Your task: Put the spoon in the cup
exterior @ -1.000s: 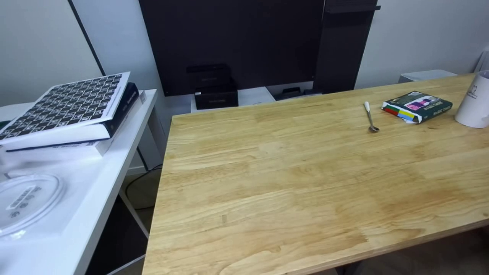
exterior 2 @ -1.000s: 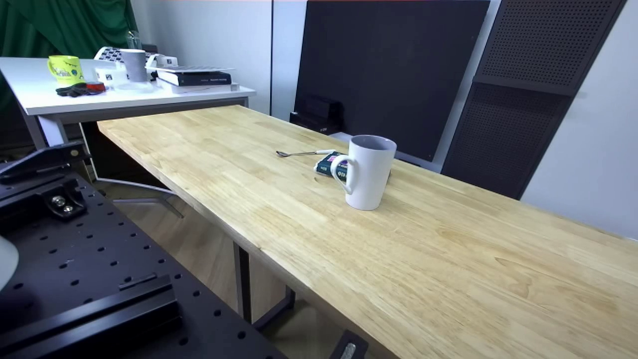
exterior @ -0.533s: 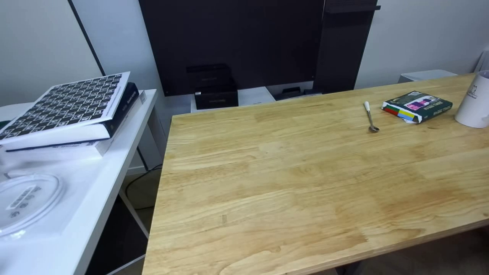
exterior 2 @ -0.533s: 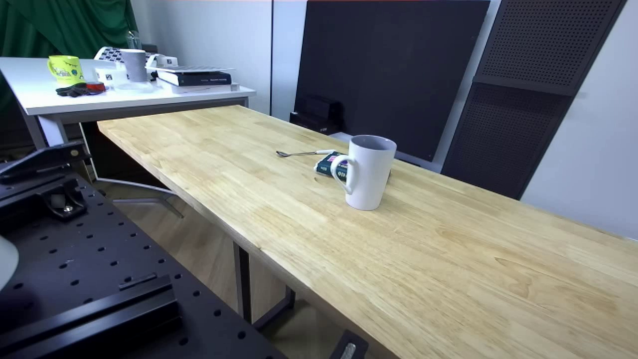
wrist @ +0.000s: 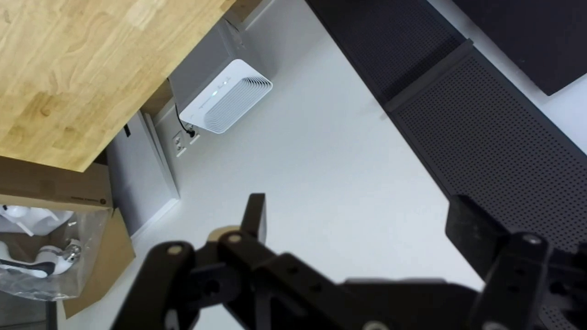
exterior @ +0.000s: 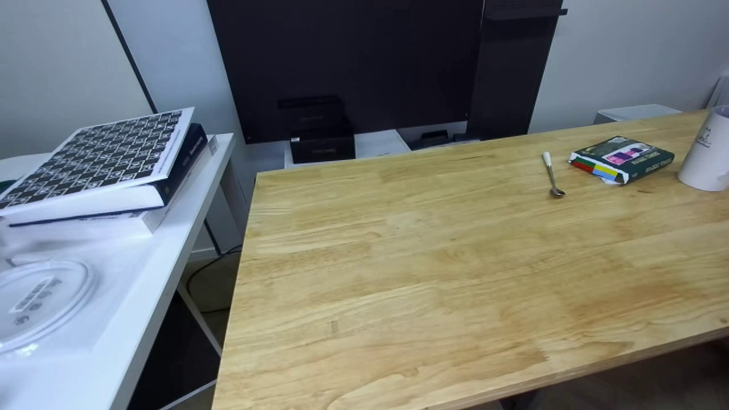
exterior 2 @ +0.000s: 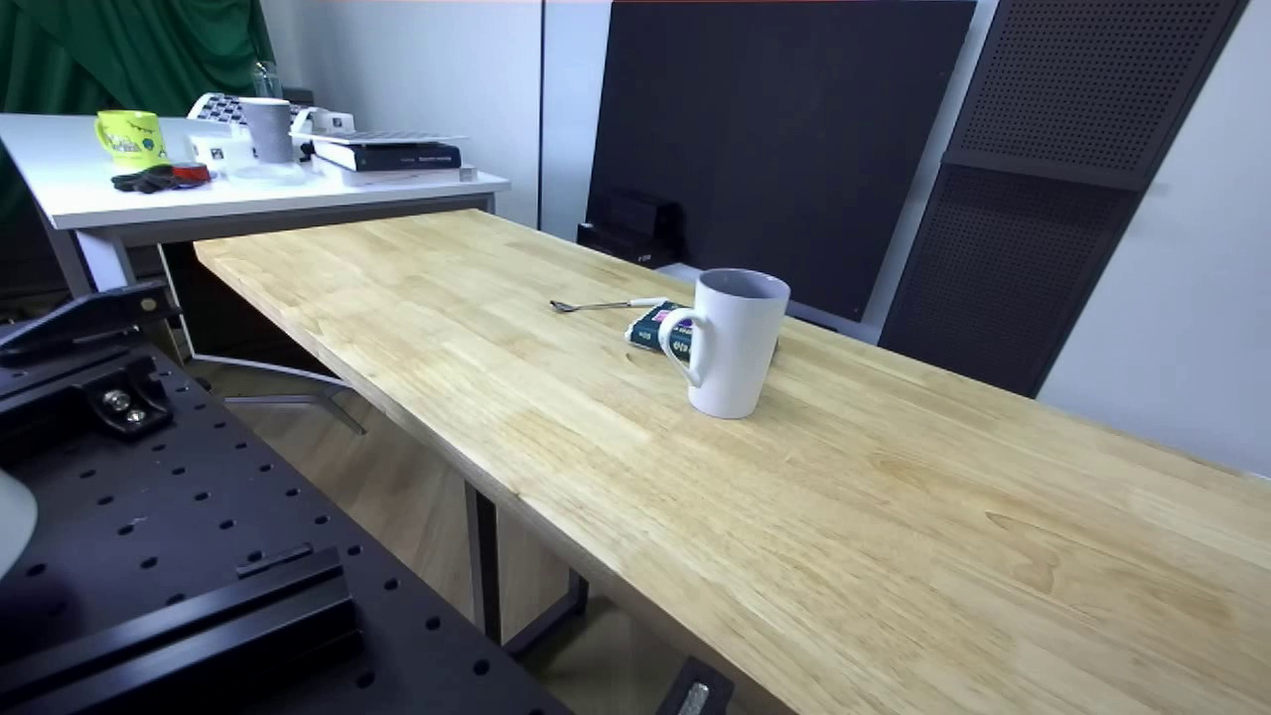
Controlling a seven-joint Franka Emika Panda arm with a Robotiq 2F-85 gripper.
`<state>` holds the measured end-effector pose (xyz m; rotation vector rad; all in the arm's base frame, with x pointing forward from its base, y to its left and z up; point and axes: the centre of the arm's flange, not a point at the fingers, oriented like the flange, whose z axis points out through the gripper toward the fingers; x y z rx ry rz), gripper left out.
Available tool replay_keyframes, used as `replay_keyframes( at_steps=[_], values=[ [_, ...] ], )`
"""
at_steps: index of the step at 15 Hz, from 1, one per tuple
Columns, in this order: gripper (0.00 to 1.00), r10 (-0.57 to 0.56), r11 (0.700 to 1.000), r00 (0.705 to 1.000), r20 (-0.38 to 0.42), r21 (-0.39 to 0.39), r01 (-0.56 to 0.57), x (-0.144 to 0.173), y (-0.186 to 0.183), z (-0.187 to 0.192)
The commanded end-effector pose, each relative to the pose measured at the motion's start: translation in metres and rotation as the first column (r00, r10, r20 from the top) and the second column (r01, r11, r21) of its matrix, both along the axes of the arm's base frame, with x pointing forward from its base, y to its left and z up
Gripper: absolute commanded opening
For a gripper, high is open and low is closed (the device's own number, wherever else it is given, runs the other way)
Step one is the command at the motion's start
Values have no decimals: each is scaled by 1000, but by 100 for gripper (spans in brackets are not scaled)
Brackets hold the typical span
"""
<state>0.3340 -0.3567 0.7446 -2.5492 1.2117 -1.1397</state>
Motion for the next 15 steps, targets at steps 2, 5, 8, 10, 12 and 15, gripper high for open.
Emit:
replay_keyframes(
  at_steps=[2, 5, 8, 10, 12, 15],
  values=[
    [100, 61, 998, 997, -54, -12, -61, 72, 52, 11],
    [100, 155, 987, 983, -99, -25, -158, 94, 116, -1],
    [100, 250, 967, 959, -135, -21, -255, 92, 185, -10],
    [100, 303, 951, 941, -151, -12, -308, 87, 221, -12],
    [100, 353, 934, 921, -163, 2, -357, 62, 260, -33],
    [100, 409, 910, 890, -199, 16, -415, 20, 292, -65]
  ],
)
